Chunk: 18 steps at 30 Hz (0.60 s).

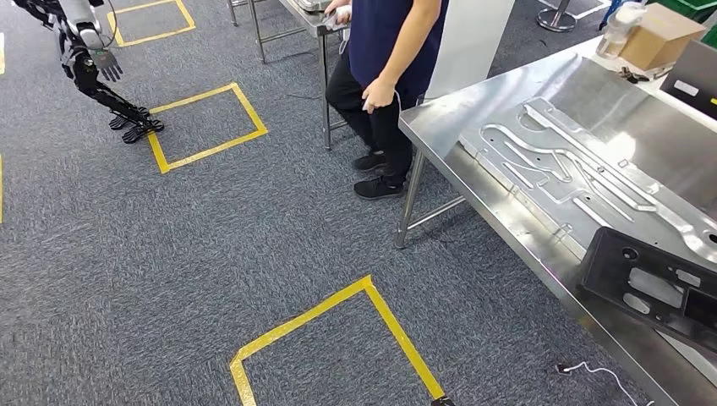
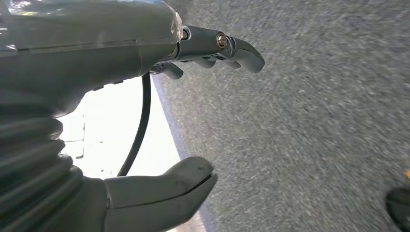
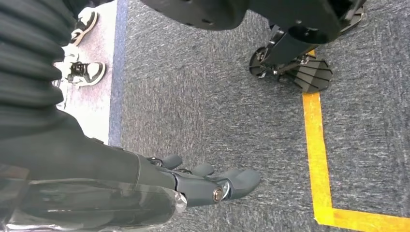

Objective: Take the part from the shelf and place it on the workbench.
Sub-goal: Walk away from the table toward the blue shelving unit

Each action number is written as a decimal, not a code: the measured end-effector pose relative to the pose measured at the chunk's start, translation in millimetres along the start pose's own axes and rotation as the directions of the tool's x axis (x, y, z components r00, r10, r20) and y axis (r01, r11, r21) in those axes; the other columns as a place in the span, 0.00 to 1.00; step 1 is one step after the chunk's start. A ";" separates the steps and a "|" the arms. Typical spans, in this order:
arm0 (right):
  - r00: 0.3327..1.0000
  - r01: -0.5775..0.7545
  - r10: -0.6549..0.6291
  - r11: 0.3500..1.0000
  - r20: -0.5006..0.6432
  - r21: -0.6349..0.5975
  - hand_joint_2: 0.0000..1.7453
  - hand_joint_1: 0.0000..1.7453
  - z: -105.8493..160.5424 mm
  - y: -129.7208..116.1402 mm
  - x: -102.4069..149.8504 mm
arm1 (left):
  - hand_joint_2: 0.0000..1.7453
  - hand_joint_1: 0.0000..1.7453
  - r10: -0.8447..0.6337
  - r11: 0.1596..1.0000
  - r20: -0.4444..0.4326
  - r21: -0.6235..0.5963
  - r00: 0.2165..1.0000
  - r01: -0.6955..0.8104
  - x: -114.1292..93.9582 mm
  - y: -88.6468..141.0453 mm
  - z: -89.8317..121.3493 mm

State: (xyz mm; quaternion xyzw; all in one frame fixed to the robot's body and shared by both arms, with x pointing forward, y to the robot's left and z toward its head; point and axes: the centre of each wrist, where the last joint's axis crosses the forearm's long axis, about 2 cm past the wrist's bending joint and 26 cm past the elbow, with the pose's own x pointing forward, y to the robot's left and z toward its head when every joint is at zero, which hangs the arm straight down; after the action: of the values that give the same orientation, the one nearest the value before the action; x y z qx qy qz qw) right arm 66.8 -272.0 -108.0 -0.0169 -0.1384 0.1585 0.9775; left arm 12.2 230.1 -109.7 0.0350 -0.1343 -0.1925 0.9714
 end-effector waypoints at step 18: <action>0.999 -0.032 0.032 0.999 0.002 0.004 0.00 0.00 0.8 -3.5 -9.2 | 1.00 0.00 0.095 0.995 -0.048 0.023 0.994 -0.094 -5.7 13.2 -2.2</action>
State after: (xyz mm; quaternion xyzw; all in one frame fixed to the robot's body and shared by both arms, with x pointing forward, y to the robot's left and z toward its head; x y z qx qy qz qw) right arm 59.2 -278.2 -109.4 -0.0170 -0.1389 0.1743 0.9747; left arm 12.5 244.5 -111.7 0.0435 -0.1138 -0.1440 0.9821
